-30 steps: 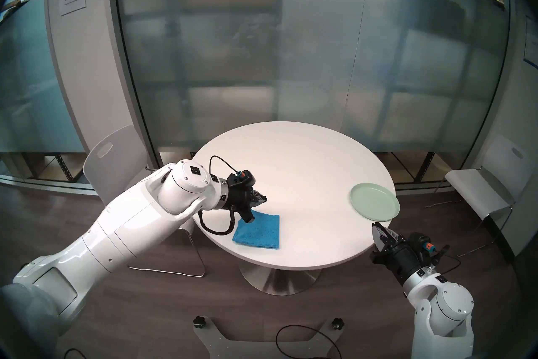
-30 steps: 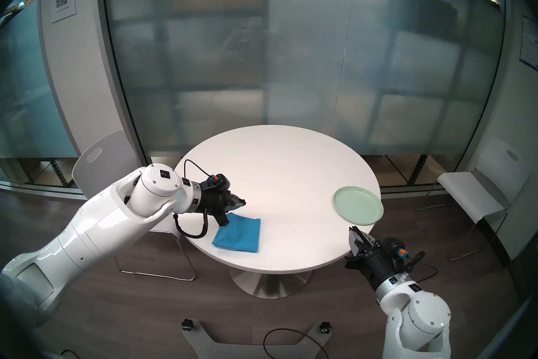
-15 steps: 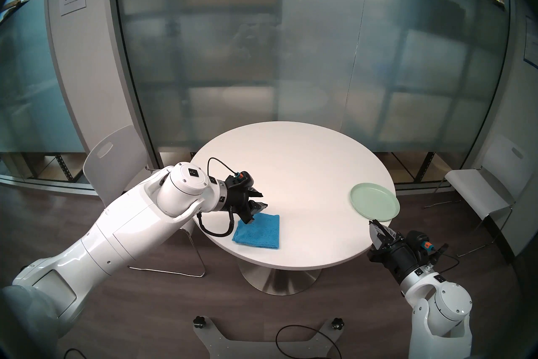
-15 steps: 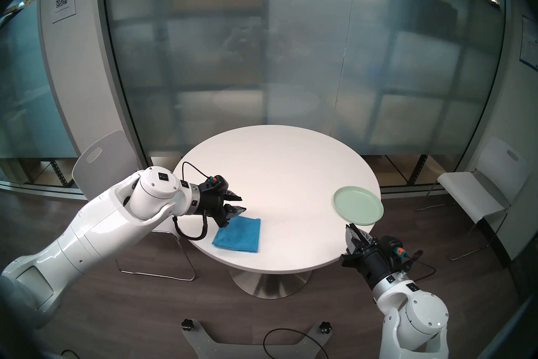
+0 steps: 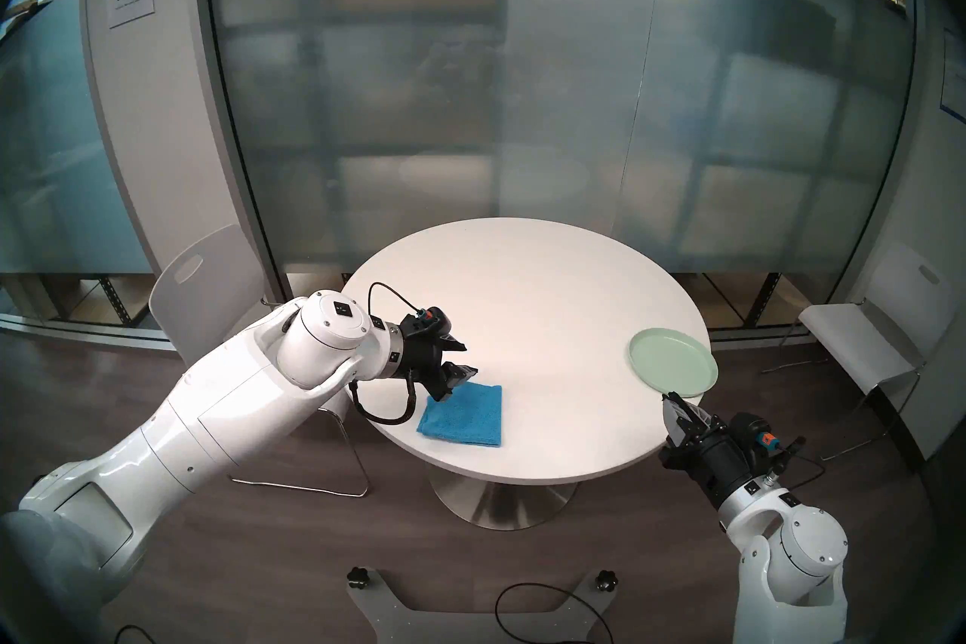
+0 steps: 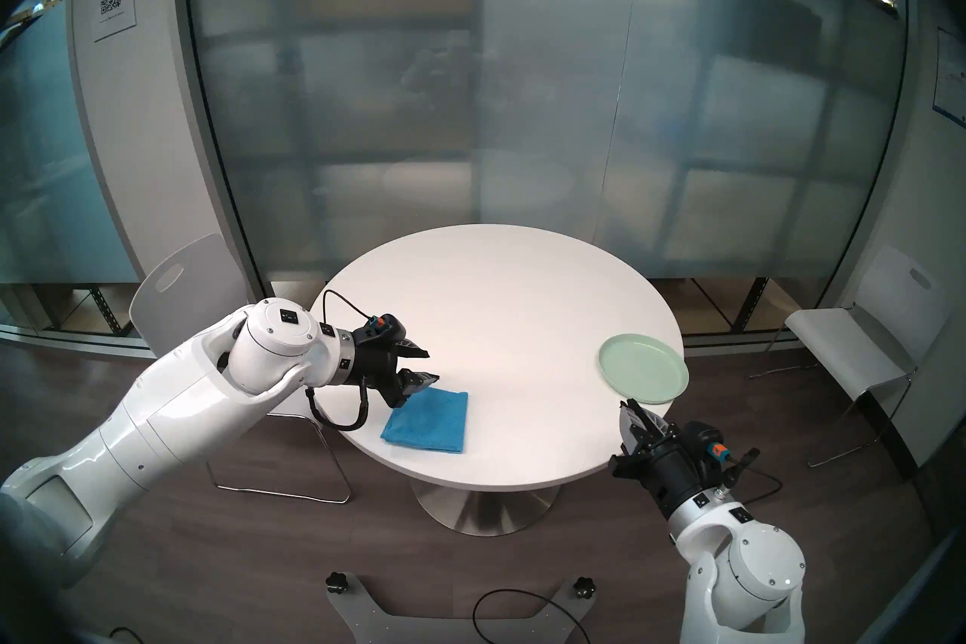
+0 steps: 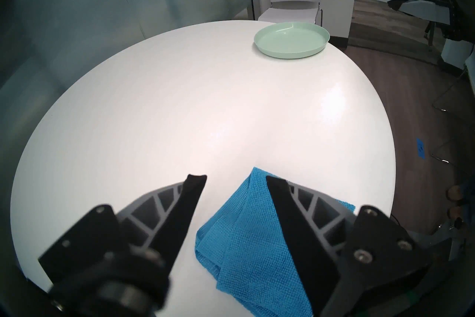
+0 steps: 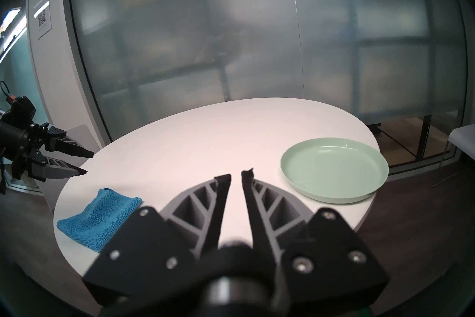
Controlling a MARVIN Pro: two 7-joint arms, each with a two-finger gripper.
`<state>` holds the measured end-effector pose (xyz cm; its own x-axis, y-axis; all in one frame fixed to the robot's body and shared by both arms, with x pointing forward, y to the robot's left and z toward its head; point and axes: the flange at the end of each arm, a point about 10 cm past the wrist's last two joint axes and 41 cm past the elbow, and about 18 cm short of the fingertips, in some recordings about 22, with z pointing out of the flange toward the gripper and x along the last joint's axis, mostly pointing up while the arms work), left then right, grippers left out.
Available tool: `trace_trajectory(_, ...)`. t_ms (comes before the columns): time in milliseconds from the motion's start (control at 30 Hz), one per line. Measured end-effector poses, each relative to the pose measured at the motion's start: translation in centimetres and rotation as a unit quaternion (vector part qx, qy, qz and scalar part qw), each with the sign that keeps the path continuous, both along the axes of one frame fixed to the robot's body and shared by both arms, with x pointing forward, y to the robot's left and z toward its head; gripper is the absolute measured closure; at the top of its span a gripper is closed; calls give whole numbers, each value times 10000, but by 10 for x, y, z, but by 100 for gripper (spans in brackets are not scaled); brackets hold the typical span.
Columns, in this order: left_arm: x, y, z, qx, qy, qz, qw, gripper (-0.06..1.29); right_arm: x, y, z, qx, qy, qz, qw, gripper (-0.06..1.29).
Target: Fold the napkin in half twice and place it beside the plate
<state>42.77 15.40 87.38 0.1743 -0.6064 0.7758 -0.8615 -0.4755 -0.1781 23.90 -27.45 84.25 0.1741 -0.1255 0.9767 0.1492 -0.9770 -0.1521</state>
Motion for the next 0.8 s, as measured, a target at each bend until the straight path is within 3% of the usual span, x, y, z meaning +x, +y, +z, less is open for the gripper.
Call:
trace_trajectory(233,0,0,0,-9,1,-1,10000,50,-5,1,1,0,20,24,10000,90)
trace_trajectory(367,0,-1,0,-15,3,-3,10000,50,-7,2,2,-3,23,32,10000,83)
trace_trajectory(400,0,-1,0,-16,3,-3,10000,50,-7,2,2,-4,23,34,10000,78)
trace_trajectory(433,0,-1,0,-18,3,-3,10000,50,-8,2,2,-5,22,36,10000,55)
trace_trajectory(500,0,-1,0,-19,3,-3,10000,50,-8,2,2,-9,20,38,10000,29)
trace_trajectory(533,0,-1,0,-20,3,-4,10000,50,-9,2,3,-11,19,37,10000,5)
trace_trajectory(800,0,-1,0,-23,2,-3,10000,50,-12,-4,8,-96,-30,-13,9999,3)
